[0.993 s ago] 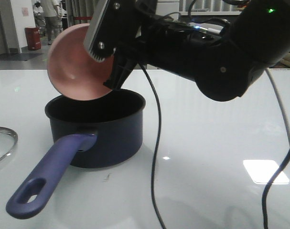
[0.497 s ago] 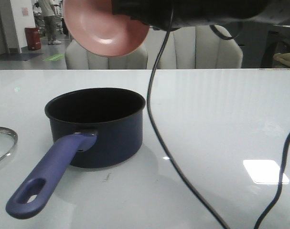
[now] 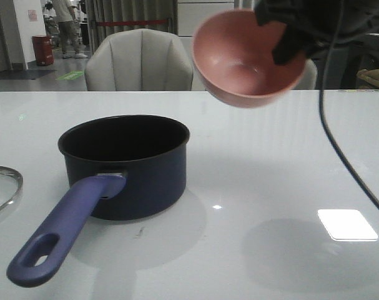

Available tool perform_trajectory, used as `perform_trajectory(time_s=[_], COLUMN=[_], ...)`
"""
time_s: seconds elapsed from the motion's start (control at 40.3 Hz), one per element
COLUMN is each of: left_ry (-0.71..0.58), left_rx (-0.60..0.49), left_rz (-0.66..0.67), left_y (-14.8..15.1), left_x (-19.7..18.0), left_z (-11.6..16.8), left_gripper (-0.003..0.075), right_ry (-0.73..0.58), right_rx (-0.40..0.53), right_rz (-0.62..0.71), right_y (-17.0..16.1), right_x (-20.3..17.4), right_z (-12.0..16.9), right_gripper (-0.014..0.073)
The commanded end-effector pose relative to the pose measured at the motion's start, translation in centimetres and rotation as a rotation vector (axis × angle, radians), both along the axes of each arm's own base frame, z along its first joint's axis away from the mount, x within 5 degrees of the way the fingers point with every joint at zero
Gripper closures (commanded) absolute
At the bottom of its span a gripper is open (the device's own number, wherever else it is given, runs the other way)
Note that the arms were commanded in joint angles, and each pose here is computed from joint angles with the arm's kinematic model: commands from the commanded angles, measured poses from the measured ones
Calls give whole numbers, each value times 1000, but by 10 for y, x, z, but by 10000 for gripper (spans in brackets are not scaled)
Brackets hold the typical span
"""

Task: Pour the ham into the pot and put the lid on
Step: 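Carry the empty bowl back and lower it onto the table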

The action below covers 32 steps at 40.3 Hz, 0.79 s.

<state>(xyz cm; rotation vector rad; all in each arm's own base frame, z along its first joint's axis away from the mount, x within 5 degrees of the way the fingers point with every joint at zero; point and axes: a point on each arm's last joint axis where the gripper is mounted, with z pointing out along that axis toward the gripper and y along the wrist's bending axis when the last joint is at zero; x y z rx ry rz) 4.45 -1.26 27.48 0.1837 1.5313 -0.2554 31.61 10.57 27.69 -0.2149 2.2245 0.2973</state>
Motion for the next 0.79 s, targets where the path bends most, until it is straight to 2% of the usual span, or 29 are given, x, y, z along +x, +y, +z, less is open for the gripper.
perform_trajectory(time_s=[0.0, 0.075, 0.224, 0.348, 0.546, 0.77], left_ry=[-94, -94, -94, -94, -94, -94], left_rx=[-39, -39, -39, -39, -39, -39], left_rz=[-14, -14, -14, -14, -14, -14], left_y=[0, 0, 0, 0, 0, 0], left_x=[-2, -2, -2, -2, -2, -2], left_z=[16, 16, 16, 16, 16, 16], left_gripper=[106, 106, 106, 106, 106, 106], right_ry=[11, 67, 207, 320, 524, 589], right_rx=[17, 13, 80, 99, 62, 53], right_rz=[-61, -102, -215, -280, -243, -187], right_y=[-20, -33, -62, -82, -91, -85], right_x=[1, 3, 7, 13, 30, 53], right_z=[14, 7, -7, -27, -55, -50], right_gripper=[461, 461, 461, 461, 446, 318])
